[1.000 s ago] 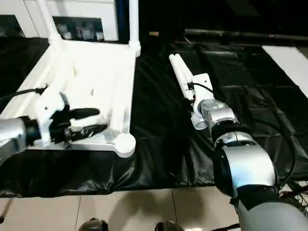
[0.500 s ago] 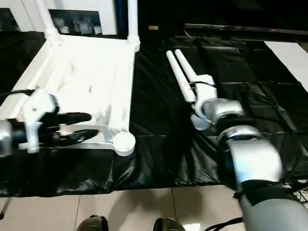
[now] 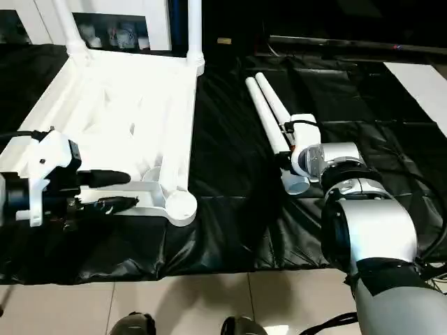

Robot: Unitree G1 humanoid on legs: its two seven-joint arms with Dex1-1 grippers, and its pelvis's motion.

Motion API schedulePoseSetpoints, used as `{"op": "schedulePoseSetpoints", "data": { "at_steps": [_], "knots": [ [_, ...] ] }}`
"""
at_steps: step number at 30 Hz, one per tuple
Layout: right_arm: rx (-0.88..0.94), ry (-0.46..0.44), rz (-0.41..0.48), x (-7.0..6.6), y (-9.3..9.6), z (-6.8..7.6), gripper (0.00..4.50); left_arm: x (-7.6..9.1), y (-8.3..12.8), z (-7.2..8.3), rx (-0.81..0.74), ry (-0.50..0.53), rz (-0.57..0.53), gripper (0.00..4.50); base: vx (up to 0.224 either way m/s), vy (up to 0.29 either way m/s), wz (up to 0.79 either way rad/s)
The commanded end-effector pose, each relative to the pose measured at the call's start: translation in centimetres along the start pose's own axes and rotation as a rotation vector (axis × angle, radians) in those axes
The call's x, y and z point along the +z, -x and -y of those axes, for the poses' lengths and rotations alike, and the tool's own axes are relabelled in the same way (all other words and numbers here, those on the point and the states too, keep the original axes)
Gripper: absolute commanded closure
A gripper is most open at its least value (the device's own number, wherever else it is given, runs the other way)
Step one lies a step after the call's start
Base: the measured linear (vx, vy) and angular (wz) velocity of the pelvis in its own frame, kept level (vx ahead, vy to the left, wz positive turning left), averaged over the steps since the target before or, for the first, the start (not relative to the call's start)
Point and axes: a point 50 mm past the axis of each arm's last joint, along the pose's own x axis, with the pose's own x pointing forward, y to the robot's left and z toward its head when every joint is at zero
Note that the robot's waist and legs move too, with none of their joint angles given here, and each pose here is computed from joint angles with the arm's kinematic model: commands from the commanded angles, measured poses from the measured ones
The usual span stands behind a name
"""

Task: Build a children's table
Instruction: Pick table leg

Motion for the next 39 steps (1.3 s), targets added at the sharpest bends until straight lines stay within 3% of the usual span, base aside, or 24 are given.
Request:
{"op": "schedulePoseSetpoints", "data": {
  "at_steps": [1, 9, 15, 17, 18, 24, 28, 29, 39],
  "knots": [
    [-0.01, -0.03, 0.058, 0.7, 0.2, 0.3, 2.62, 0.0, -0.3, -0.6, 0.051, -0.009, 0.008, 1.75, 0.0, 0.0, 0.0],
    [0.048, -0.135, 0.262, 2.6, 0.3, -0.7, 2.63, 0.3, -2.9, -3.4, 0.262, 0.133, 0.143, 1.15, 0.0, 0.0, 0.0],
    [0.278, -0.188, 0.465, 4.5, 0.9, -2.5, 2.64, 1.6, -6.2, -3.7, 0.314, 0.242, 0.264, 0.7, 0.0, 0.0, 0.0],
    [0.306, -0.194, 0.488, 4.7, 1.0, -2.7, 2.64, 1.8, -6.7, -3.8, 0.319, 0.256, 0.276, 0.53, 0.0, 0.0, 0.0],
    [0.429, -0.191, 0.529, 4.7, 1.1, -3.7, 2.64, 2.3, -8.3, -3.7, 0.293, 0.319, 0.309, 0.36, 0.0, 0.0, 0.0],
    [0.732, -0.13, 0.59, 3.5, 1.8, -6.1, 2.64, 4.2, -11.4, -2.9, 0.169, 0.474, 0.4, 0.05, 0.0, 0.0, 0.0],
    [0.898, -0.108, 0.606, 2.2, 2.9, -7.6, 2.64, 4.9, -12.6, -2.6, 0.131, 0.553, 0.427, 0.0, 0.0, 0.0, 0.0],
    [0.975, -0.079, 0.601, 1.2, 3.6, -8.5, 2.64, 5.2, -13.1, -2.6, 0.124, 0.593, 0.441, 0.0, 0.0, 0.0, 0.0],
    [1.073, 0.009, 0.575, -0.8, 5.2, -10.6, 2.64, 5.7, -14.3, -2.6, 0.136, 0.667, 0.454, 0.0, 0.0, 0.0, 0.0]
  ]
}}
